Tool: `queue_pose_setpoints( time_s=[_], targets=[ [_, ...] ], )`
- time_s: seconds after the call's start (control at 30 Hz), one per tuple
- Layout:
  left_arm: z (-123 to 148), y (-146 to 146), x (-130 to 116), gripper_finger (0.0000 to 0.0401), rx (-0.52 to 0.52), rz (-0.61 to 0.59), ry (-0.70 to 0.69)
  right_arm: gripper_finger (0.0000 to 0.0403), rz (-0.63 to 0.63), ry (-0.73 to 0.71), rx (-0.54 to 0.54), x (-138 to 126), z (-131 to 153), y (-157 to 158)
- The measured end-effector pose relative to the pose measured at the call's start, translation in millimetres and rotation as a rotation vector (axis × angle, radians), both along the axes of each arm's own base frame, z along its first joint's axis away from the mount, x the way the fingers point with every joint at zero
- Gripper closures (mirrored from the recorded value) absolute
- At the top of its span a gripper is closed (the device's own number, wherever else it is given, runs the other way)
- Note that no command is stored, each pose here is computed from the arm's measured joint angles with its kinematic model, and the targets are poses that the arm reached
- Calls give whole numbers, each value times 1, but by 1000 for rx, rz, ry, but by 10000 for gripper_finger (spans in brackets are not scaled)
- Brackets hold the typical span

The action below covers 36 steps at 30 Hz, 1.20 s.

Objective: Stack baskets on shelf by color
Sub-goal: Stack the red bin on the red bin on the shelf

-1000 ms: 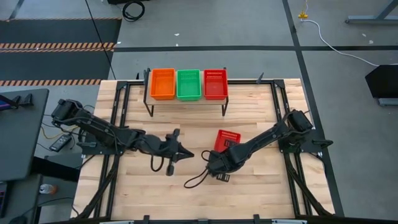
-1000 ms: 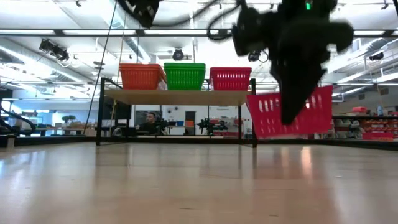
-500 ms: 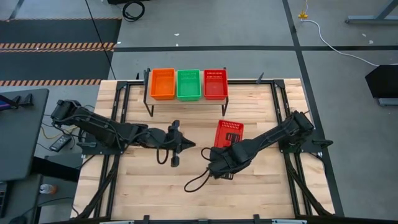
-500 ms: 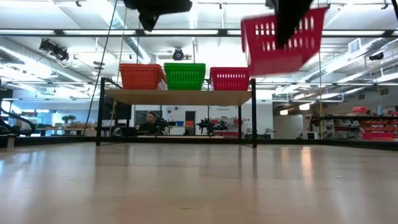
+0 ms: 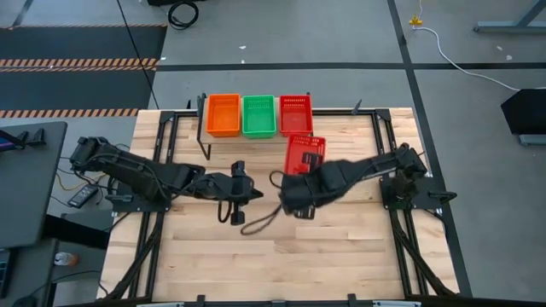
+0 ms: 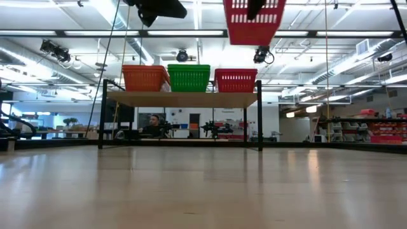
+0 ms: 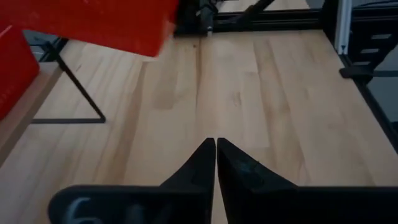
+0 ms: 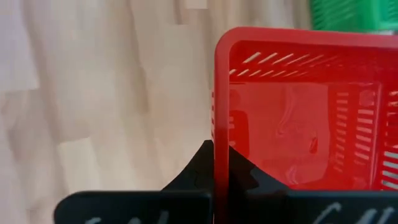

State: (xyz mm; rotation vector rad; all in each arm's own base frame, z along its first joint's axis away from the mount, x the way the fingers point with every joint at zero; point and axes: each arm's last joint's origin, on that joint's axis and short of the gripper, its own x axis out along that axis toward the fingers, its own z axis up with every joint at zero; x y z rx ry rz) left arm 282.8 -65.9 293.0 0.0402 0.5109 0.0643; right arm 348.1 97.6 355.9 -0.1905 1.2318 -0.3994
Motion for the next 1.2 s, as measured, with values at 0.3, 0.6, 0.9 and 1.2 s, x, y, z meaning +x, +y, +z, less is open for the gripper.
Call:
queue_pose_setpoints(
  time_s=[0.3, 0.6, 0.9, 1.2],
  targets=[
    [-4, 2, -2, 387, 48, -17, 55, 395, 90, 109, -71, 11, 4, -60],
    [-2, 9, -4, 389, 104, -17, 56, 394, 105, 150, -105, 12, 10, -123],
    [13, 27, -7, 386, 114, 34, -18, 394, 146, 76, -73, 15, 16, -168],
    [22, 33, -14, 387, 173, 25, -47, 394, 118, 26, 13, 11, 16, -200]
  ],
)
